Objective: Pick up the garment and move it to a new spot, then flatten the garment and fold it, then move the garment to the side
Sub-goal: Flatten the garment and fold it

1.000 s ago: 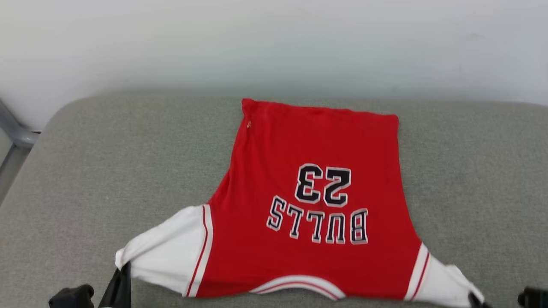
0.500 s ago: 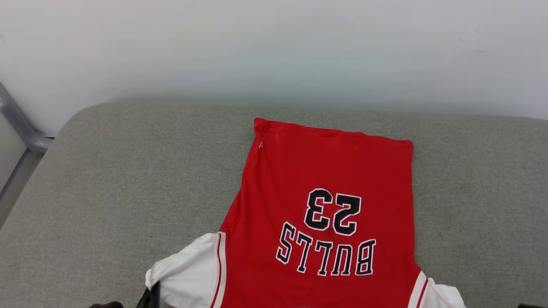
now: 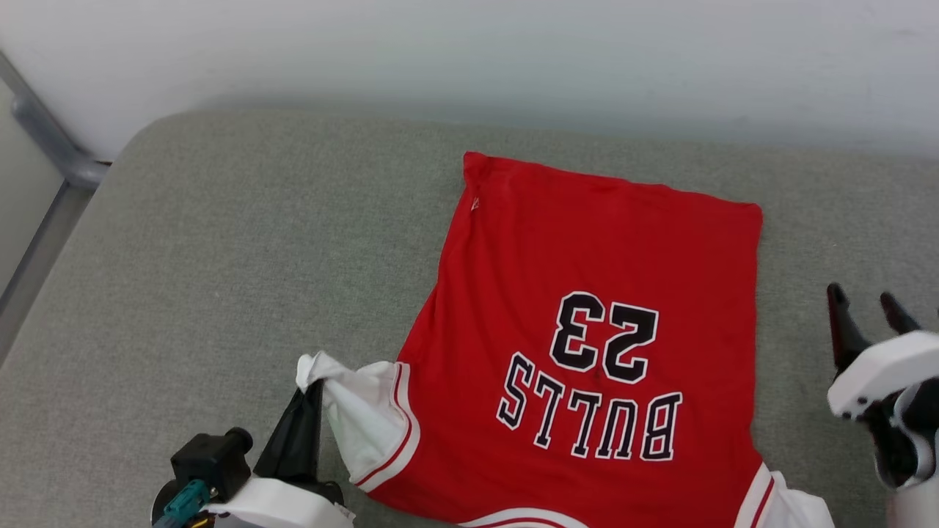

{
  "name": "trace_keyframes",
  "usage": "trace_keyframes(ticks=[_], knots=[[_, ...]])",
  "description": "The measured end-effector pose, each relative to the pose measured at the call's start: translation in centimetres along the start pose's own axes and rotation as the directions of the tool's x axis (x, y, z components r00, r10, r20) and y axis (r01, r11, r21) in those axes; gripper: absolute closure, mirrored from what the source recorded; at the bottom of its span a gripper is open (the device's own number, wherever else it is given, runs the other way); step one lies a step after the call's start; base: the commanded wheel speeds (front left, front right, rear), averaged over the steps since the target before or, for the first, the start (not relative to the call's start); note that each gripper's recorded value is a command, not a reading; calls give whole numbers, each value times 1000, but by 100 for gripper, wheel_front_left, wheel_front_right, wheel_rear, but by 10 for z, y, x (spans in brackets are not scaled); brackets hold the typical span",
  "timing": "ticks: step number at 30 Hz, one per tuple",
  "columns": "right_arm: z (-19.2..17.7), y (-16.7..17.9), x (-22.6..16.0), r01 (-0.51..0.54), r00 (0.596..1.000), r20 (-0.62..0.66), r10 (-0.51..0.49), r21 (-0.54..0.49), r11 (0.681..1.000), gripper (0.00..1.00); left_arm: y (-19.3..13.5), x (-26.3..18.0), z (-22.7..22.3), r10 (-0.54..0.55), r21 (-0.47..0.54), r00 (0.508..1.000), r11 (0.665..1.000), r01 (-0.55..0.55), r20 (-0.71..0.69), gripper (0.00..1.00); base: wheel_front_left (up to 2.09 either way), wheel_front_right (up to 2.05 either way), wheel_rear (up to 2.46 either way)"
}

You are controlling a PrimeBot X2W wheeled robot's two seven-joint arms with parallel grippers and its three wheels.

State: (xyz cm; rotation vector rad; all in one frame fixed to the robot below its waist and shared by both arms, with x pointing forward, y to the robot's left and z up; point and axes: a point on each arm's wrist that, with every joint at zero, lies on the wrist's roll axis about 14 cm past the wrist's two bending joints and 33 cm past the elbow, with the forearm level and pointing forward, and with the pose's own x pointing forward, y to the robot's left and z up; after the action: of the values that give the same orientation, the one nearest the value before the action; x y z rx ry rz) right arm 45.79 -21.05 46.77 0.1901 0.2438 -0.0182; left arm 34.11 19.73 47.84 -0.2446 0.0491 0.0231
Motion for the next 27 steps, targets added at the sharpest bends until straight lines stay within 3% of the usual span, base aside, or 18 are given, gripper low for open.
trace_keyframes(ticks=[7, 14, 21, 25, 26, 27], knots=[[-2, 19, 79, -42, 986, -164, 35, -40, 998, 0, 3, 23, 1, 5, 14, 1000, 1000, -5, 19, 100, 0, 0, 0], [-21, 27, 137, -55, 932, -361, 16, -97, 994, 0, 4, 48, -9, -7, 16, 1000, 1000, 7, 6, 100, 0, 0, 0], [-75, 41, 164, -88, 833, -554, 15, -106, 991, 0, 12, 63, -26, 14, 7, 999, 1000, -14, -32, 100, 0, 0, 0], [-101, 45, 164, -104, 753, -658, 10, -103, 989, 0, 18, 64, -34, 31, 9, 998, 999, -30, -54, 100, 0, 0, 0], [-104, 45, 163, -102, 726, -688, 6, -99, 990, 66, 21, 63, -35, 40, 8, 997, 999, -40, -59, 100, 0, 0, 0], [-105, 44, 162, -100, 719, -695, 6, -95, 991, 100, 21, 63, -36, 41, 7, 997, 999, -40, -59, 100, 0, 0, 0]])
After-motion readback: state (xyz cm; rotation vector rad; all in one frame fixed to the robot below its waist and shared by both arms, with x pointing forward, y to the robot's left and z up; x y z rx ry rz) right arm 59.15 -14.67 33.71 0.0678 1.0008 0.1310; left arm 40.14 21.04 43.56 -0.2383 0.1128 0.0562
